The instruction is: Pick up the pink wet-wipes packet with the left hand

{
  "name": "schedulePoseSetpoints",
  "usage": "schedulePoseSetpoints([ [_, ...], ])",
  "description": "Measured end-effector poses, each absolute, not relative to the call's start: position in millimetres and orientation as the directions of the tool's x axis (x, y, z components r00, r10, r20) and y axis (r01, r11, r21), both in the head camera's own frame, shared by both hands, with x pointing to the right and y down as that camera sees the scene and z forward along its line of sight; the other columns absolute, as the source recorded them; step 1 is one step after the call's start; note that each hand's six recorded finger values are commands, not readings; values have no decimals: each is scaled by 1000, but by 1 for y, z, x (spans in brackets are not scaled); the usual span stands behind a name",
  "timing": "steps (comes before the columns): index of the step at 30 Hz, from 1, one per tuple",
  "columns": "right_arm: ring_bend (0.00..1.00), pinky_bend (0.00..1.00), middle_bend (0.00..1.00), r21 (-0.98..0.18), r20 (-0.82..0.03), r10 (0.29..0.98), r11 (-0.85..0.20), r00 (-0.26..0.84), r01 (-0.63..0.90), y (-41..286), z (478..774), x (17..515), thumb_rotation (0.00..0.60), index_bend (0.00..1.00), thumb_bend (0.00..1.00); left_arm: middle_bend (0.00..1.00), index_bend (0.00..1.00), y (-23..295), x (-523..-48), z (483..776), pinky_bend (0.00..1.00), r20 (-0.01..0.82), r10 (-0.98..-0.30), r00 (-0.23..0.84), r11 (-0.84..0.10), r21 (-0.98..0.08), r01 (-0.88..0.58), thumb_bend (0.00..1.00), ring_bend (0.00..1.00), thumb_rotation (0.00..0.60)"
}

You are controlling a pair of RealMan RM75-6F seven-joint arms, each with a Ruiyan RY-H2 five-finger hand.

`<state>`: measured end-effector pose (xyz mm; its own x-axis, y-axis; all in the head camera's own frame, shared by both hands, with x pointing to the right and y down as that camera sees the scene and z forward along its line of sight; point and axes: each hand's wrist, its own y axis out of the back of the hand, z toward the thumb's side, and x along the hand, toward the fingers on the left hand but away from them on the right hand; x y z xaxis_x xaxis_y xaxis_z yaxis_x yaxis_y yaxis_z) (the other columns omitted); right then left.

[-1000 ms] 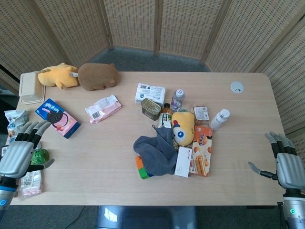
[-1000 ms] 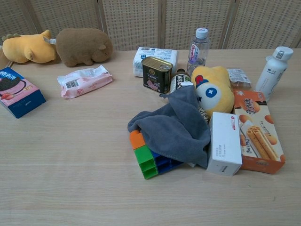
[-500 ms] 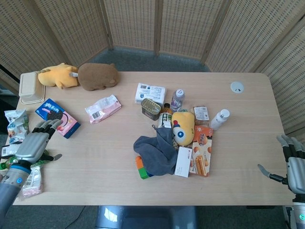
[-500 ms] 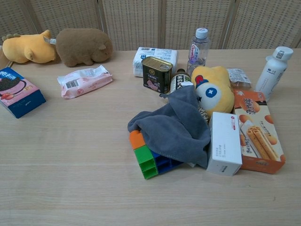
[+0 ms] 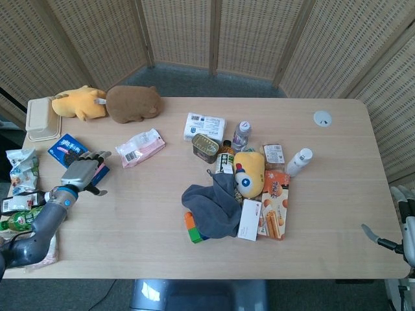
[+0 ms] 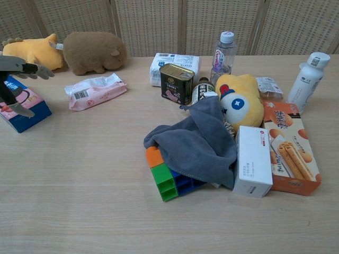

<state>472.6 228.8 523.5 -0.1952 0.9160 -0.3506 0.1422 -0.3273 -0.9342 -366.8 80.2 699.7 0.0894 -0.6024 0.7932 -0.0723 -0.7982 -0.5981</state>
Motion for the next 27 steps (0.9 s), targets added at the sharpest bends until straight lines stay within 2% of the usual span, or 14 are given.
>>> schedulePoseSetpoints([
  [15,0,0,0,-947,-319,914,-300,-252,114,236,509,492,348,0,202,0,0,40,-310,745,0,835,-542,91,-838,-529,-135,211,0,598],
  [27,0,0,0,-955,-295,914,-274,-278,112,240,501,494,346,0,202,0,0,28,-280,771,0,853,-515,78,-853,-503,-138,211,0,599],
])
